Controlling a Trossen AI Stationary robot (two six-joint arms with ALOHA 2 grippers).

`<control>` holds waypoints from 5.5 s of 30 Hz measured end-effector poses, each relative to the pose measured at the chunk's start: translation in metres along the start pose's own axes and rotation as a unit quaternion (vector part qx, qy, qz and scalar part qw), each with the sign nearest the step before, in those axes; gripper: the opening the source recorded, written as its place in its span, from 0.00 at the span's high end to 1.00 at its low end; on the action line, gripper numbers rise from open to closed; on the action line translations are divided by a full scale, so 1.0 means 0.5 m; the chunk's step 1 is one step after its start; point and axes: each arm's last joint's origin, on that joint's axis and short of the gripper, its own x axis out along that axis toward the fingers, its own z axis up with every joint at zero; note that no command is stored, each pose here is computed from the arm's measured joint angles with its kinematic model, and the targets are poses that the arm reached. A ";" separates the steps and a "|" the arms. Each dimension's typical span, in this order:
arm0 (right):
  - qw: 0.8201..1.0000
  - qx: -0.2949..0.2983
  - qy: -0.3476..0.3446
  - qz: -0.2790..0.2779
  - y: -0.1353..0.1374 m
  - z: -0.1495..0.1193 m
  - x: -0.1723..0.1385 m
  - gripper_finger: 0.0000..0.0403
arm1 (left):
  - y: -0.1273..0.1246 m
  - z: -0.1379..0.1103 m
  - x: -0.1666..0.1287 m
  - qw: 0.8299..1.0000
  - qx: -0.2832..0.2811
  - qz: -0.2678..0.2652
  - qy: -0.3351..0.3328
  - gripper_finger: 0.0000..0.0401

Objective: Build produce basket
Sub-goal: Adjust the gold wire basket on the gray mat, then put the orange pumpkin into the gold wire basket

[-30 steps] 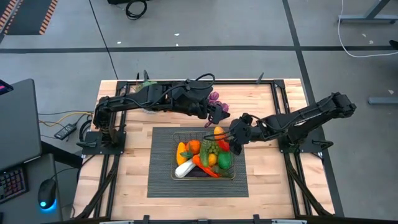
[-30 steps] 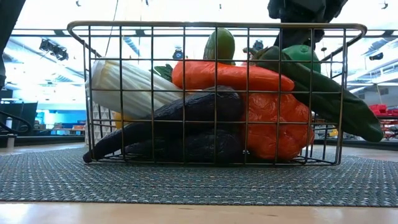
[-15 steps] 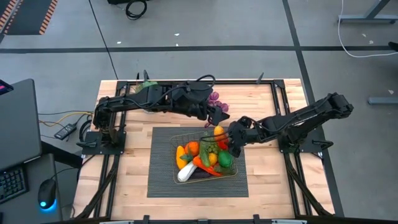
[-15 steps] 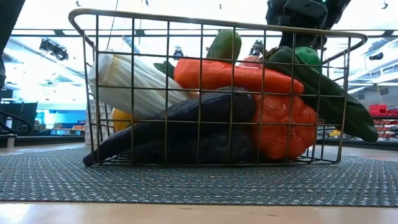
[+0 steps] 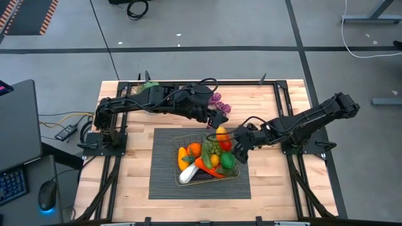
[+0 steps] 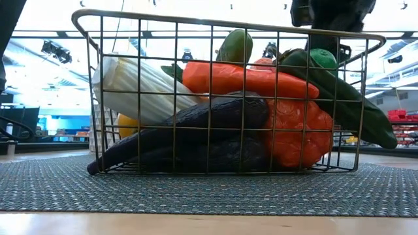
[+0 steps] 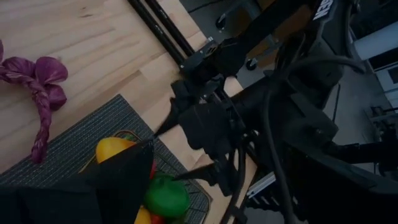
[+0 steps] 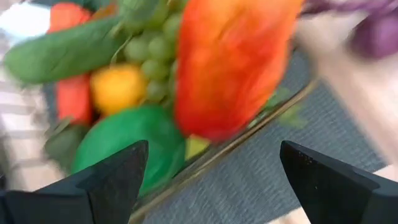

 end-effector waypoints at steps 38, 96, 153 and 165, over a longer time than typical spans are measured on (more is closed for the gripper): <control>0.961 0.248 0.044 0.116 0.044 -0.003 -0.008 0.18 | -0.006 -0.008 -0.001 1.000 0.003 -0.004 0.004 0.12; 0.945 0.323 0.043 0.016 0.001 -0.043 0.026 0.59 | 0.060 -0.023 -0.009 0.986 -0.035 0.153 0.063 0.12; 0.944 0.301 0.007 0.132 0.061 -0.047 0.012 0.62 | 0.125 -0.016 -0.027 0.950 0.054 0.289 0.109 0.12; 0.950 0.267 0.050 0.154 0.075 -0.066 0.005 0.45 | 0.217 0.057 0.005 0.916 0.110 0.361 0.136 0.12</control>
